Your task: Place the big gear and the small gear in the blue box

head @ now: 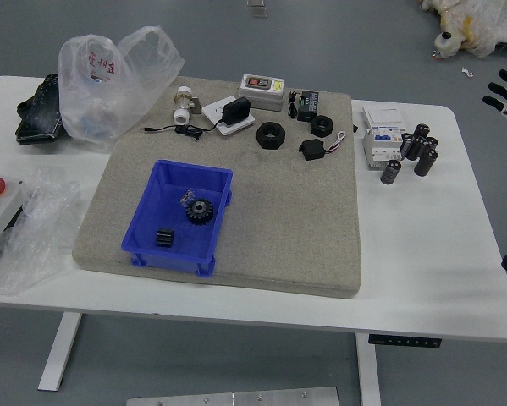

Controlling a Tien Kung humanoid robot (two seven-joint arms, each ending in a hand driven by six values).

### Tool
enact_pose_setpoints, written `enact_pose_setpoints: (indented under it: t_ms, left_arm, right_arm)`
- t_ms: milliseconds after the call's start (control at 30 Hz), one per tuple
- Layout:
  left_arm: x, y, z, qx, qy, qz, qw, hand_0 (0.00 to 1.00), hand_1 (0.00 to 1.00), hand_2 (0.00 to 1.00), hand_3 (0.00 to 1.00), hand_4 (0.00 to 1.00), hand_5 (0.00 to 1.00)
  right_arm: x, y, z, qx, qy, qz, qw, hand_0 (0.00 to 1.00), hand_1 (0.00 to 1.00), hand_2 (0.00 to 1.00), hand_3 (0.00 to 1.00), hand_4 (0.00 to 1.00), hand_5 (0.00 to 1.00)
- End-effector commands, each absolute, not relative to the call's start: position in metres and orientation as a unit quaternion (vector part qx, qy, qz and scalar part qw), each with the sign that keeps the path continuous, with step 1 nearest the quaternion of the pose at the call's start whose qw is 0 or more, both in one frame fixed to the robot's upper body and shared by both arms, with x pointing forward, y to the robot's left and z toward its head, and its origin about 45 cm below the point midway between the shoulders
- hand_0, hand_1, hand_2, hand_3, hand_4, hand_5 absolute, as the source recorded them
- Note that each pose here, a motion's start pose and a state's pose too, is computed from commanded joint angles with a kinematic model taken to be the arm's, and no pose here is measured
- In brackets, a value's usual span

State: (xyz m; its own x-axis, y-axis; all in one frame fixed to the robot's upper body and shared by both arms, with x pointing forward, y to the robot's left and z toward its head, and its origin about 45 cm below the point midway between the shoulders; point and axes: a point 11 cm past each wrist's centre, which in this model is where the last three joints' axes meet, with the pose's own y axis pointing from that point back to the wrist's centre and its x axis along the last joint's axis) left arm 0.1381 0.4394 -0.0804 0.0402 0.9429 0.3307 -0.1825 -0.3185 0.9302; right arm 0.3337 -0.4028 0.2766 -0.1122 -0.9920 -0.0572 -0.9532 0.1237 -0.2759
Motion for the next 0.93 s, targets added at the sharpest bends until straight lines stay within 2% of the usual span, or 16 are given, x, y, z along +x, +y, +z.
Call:
enact_pose_setpoints:
  t_ms: [300, 333, 933]
  left_arm:
    - [0.1342, 0.4401, -0.0812, 0.546, 0.353, 0.599, 0.468, 0.593, 0.504, 0.528, 0.638, 0.651, 0.192]
    - [0.135, 0.4398, -0.0811, 0.544, 0.354, 0.599, 0.469, 0.596, 0.522, 0.543, 0.654, 0.685, 0.192]
    - [0.1411, 0.4391, -0.0795, 0.536, 0.352, 0.603, 0.475, 0.596, 0.523, 0.541, 0.643, 0.658, 0.187]
  right_arm:
    - [0.3329, -0.4031, 0.2801, -0.653, 0.744, -0.101, 0.1, 0.712, 0.736, 0.752, 0.758, 0.998, 0.998]
    - [0.333, -0.4032, 0.2802, -0.652, 0.744, -0.101, 0.101, 0.718, 0.737, 0.757, 0.761, 0.998, 0.998]
    - [0.332, -0.408, 0.2837, -0.641, 0.751, -0.101, 0.12, 0.711, 0.725, 0.724, 0.753, 0.998, 0.998]
